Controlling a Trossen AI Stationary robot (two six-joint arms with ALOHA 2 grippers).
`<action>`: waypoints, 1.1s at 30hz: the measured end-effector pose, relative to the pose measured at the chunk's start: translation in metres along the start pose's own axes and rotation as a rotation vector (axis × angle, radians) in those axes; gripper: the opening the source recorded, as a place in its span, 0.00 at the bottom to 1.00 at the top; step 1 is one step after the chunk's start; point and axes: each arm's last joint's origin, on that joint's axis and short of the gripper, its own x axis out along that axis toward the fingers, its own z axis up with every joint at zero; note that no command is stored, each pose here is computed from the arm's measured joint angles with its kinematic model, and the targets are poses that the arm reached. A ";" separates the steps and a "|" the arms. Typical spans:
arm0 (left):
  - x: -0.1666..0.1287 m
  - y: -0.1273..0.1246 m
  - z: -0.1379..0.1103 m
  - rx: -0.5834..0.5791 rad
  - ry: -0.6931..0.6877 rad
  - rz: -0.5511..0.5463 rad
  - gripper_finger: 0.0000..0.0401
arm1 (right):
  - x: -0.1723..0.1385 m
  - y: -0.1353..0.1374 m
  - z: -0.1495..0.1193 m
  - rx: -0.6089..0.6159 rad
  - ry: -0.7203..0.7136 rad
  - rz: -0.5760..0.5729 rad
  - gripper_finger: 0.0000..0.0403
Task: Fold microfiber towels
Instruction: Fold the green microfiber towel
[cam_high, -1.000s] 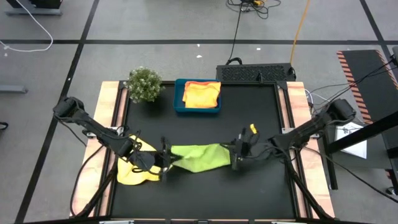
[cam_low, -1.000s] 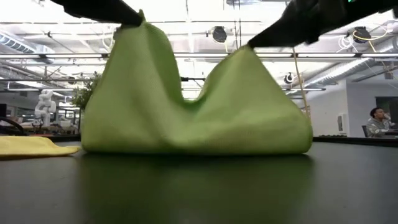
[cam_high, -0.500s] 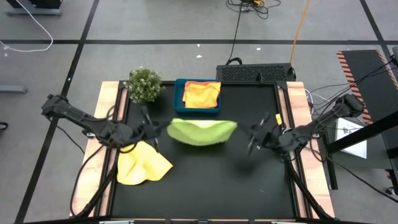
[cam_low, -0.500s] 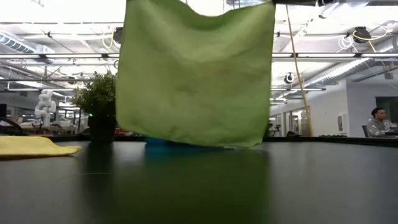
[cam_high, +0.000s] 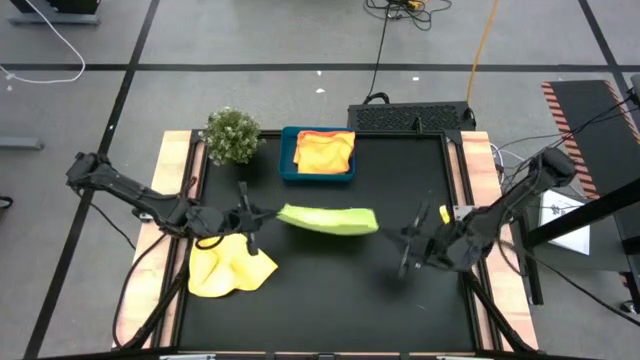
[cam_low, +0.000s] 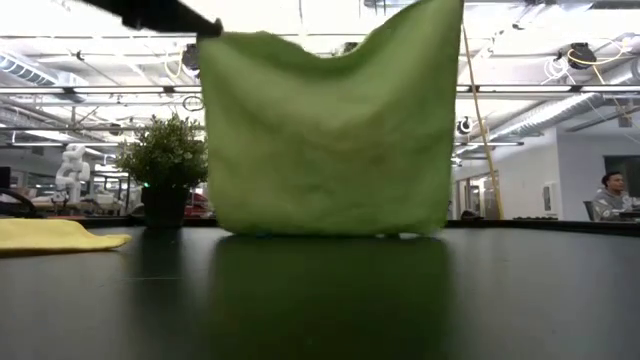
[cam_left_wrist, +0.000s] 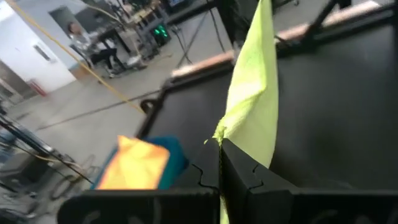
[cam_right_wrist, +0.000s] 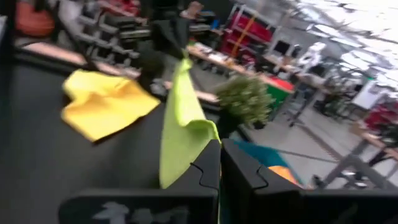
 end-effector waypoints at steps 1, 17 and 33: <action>0.000 -0.004 -0.007 -0.009 0.008 -0.013 0.00 | -0.001 0.007 -0.003 -0.001 0.006 0.019 0.00; -0.032 -0.082 -0.088 -0.095 -0.001 -0.520 0.00 | 0.000 0.116 -0.073 0.144 0.154 0.411 0.00; -0.008 -0.094 -0.083 0.080 -0.013 -0.382 0.01 | -0.003 0.106 -0.057 0.113 0.062 0.241 0.00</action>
